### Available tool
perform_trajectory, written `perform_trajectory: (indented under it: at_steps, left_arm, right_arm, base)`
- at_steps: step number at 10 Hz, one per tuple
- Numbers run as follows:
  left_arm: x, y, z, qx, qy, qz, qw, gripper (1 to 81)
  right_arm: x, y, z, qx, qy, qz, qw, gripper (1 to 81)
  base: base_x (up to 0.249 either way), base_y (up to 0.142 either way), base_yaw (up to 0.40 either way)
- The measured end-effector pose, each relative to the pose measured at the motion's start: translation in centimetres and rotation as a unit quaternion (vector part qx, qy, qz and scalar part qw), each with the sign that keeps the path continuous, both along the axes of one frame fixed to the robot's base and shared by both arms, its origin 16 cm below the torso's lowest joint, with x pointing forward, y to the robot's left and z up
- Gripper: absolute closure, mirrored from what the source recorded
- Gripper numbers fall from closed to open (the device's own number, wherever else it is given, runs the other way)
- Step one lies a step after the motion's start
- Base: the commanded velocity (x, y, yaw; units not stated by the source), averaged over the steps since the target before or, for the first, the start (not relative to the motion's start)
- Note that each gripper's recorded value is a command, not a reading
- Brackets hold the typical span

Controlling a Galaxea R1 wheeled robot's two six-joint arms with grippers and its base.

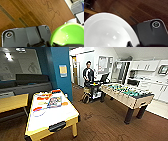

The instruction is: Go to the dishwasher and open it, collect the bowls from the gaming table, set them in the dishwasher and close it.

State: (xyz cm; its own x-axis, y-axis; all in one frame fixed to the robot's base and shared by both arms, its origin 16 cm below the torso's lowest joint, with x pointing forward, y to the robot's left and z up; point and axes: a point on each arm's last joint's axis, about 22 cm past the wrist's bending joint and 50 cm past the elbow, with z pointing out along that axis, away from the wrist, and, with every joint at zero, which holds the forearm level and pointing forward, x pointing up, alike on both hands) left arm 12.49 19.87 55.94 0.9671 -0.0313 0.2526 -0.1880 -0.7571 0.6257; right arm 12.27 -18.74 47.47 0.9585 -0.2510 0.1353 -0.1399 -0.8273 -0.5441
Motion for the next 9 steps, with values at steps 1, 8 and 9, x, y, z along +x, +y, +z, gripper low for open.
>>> perform_trajectory:
  at_steps: [1, 8, 9]
  left_arm:
    - [0.0, -0.4, -0.1, -0.002, 0.000, 0.000, 1.0000, 81.1]
    - [0.7, 0.2, -0.1, 0.010, -0.024, 0.002, 0.9997, 81.1]
    - [1.2, 0.1, 0.2, 0.009, -0.032, 0.002, 0.9994, 81.1]
  right_arm:
    - [-0.2, 0.0, 0.0, 0.000, 0.001, 0.000, 1.0000, 81.1]
    - [1.0, 1.0, 0.9, 0.006, -0.024, 0.001, 0.9997, 81.1]
    - [1.4, 1.0, 1.1, 0.005, -0.031, 0.002, 0.9995, 81.1]
  base:
    - [0.000, 0.000, -0.340]
    - [0.000, 0.000, -0.340]
    - [0.000, 0.000, -0.340]
